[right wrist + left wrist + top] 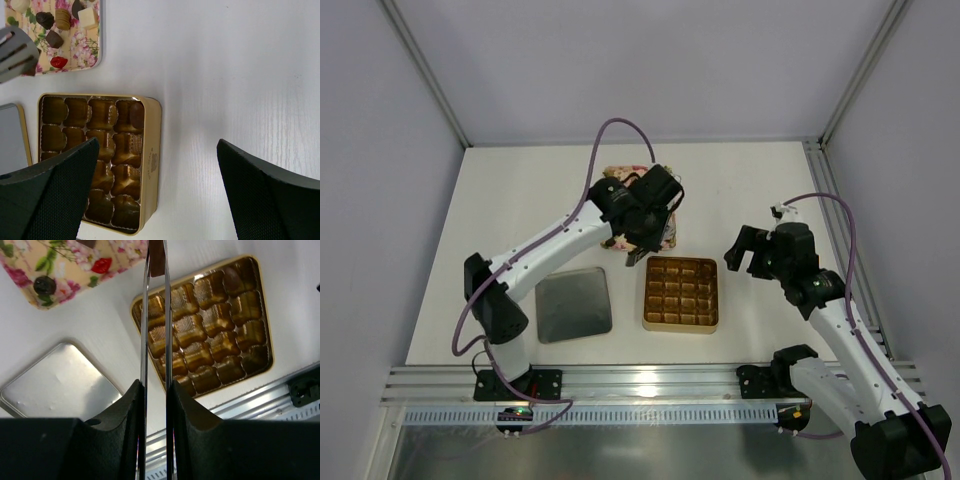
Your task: Pack the chocolate
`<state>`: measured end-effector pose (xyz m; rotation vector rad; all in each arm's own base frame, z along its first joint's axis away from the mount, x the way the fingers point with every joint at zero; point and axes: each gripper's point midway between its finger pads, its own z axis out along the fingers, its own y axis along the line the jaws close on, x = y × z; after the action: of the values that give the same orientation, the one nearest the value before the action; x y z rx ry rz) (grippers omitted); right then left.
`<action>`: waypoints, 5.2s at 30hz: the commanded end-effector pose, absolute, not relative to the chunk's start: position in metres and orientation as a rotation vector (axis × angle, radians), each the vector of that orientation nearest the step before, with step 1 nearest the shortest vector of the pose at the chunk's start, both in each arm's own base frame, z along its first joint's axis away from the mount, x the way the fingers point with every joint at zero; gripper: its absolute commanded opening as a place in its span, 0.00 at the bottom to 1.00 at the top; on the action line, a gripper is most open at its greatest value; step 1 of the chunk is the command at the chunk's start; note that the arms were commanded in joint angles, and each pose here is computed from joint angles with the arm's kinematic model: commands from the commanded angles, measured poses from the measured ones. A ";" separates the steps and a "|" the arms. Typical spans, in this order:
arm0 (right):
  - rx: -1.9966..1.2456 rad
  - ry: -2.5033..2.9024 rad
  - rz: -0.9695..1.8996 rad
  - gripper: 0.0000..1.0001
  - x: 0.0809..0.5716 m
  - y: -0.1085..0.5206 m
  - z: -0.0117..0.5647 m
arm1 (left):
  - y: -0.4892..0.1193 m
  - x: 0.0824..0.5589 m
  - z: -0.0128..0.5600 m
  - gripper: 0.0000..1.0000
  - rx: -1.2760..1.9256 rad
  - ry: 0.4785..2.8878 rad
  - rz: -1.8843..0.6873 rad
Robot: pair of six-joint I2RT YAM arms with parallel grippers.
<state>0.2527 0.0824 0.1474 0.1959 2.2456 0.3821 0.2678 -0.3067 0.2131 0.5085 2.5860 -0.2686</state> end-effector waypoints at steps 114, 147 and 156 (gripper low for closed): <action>0.198 2.199 0.353 1.00 0.251 0.076 0.157 | -0.292 0.356 0.128 0.34 0.397 2.698 -0.090; 0.210 2.188 0.363 1.00 0.257 0.078 0.160 | -0.286 0.328 0.214 0.19 0.407 2.578 -0.205; 0.217 2.189 0.364 1.00 0.259 0.078 0.160 | -0.305 0.268 0.223 0.19 0.493 2.563 -0.284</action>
<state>0.2509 0.0770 0.1489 0.2113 2.2360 0.3534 0.2873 -0.2959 0.2061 0.4977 2.5980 -0.2063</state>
